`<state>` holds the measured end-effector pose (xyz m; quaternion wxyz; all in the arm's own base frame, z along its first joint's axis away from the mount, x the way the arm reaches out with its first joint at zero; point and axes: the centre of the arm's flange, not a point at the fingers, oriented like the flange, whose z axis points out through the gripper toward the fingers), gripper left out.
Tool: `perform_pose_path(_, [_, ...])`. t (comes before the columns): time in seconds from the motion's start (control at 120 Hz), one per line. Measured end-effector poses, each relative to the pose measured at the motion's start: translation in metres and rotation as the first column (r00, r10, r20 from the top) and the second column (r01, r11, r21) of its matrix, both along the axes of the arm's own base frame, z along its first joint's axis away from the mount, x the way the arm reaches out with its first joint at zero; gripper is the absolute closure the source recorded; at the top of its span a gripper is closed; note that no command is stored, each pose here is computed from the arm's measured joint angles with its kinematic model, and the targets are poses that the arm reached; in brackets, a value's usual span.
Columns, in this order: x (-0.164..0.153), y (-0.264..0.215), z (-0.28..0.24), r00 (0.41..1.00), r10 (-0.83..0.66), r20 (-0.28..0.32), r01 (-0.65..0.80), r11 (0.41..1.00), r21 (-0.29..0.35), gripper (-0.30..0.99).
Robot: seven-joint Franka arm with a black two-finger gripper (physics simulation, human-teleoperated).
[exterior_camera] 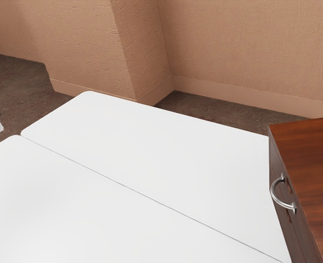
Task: Pull the drawer handle with one arm to open the drawer
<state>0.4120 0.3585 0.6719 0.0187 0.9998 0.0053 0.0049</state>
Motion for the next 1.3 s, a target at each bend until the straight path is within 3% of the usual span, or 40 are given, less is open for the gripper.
perform_pose_path(0.1, [0.02,-0.018,0.003,0.992,-0.125,0.033,0.124,0.992,0.02,0.0])
perform_pose_path(0.225, [0.065,-0.081,0.005,0.939,-0.339,0.055,0.337,0.941,0.037,0.0])
perform_pose_path(0.275, [0.076,-0.117,0.021,0.897,-0.434,0.087,0.43,0.901,0.056,0.0])
perform_pose_path(0.342, [0.068,-0.173,0.076,0.803,-0.572,0.168,0.555,0.82,0.137,0.0])
perform_pose_path(0.4, [0.068,-0.208,0.098,0.745,-0.639,0.192,0.613,0.769,0.18,0.0])
perform_pose_path(0.483, [0.095,-0.28,0.086,0.659,-0.735,0.159,0.713,0.678,0.177,0.0])
perform_pose_path(0.65, [0.163,-0.398,-0.008,0.505,-0.863,0.028,0.858,0.505,0.09,0.0])
perform_pose_path(0.767, [0.184,-0.392,-0.028,0.445,-0.895,0.018,0.889,0.444,0.113,0.0])
perform_pose_path(1.008, [0.192,-0.4,-0.027,0.238,-0.971,0.035,0.956,0.24,0.167,0.0])
perform_pose_path(1.133, [0.176,-0.406,-0.024,0.125,-0.992,0.007,0.975,0.124,0.185,0.0])
perform_pose_path(1.25, [0.14,-0.421,-0.034,0.012,-0.999,-0.047,0.977,0.002,0.212,0.0])
perform_pose_path(1.3, [0.139,-0.432,-0.043,-0.037,-0.996,-0.084,0.973,-0.055,0.224,0.0])
